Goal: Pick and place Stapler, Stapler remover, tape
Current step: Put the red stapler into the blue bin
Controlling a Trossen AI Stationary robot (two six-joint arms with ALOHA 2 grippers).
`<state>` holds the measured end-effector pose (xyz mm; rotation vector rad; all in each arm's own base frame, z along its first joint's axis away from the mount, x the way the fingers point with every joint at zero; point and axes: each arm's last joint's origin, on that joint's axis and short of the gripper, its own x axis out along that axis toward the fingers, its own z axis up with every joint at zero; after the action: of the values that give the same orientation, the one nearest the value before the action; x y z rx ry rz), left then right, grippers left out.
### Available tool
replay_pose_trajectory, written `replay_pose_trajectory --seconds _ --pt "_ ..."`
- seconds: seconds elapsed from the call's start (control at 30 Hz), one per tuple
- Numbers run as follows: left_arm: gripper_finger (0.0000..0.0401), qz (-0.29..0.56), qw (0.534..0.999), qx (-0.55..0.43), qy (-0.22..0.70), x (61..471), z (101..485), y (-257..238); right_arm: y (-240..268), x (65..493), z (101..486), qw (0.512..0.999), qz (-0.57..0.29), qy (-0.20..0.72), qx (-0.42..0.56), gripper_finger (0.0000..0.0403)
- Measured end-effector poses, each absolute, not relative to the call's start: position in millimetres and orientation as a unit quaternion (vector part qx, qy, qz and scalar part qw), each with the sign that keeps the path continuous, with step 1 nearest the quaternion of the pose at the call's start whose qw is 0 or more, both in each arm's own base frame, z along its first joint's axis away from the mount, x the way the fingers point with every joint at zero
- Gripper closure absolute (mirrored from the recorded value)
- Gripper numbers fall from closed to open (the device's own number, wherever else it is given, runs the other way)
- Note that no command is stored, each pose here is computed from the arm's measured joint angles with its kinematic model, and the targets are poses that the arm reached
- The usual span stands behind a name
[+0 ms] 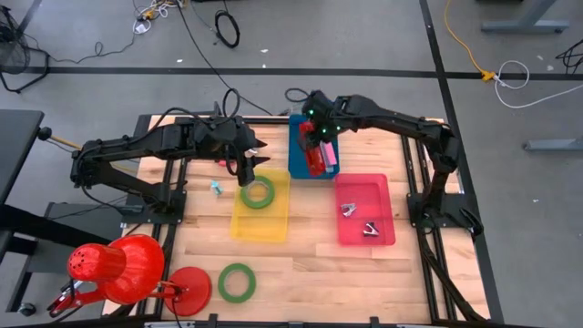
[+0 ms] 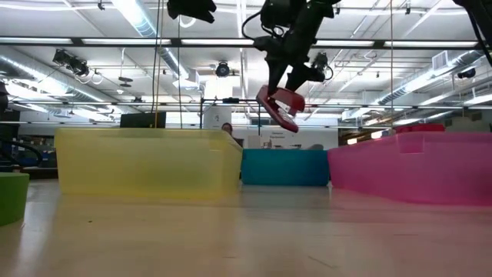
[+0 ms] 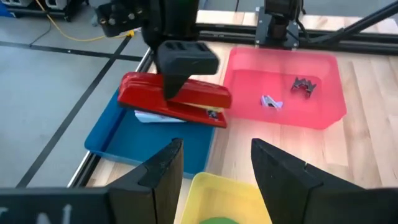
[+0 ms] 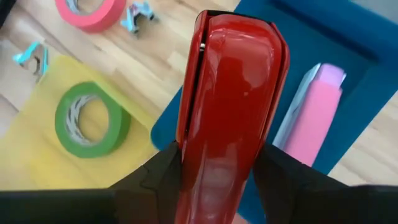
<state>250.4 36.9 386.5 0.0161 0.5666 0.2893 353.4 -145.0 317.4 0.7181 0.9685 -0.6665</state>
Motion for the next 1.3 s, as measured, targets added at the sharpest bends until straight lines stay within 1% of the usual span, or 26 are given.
replay_pose_trajectory --seconds 0.33,0.8,0.93,1.07,1.3 --pt "0.0209 0.143 0.953 0.007 0.266 251.9 388.5 37.1 -168.2 348.9 312.6 0.772 -0.330 0.432 0.329 0.0234" --pt "0.0209 0.143 0.953 0.008 0.267 252.6 388.0 37.1 -179.8 351.6 265.3 0.769 -0.360 0.414 0.328 0.0234" --pt "0.0209 0.143 0.953 0.008 0.268 252.5 388.0 37.2 -178.1 347.2 245.4 0.754 -0.364 0.431 0.335 0.0234" --pt "0.0209 0.142 0.953 0.008 0.268 252.6 388.0 37.1 -176.7 344.6 229.8 0.749 -0.367 0.434 0.340 0.0234" --pt "0.0209 0.142 0.953 0.009 0.268 252.6 387.8 37.2 -175.6 343.0 218.7 0.751 -0.364 0.431 0.342 0.0234"
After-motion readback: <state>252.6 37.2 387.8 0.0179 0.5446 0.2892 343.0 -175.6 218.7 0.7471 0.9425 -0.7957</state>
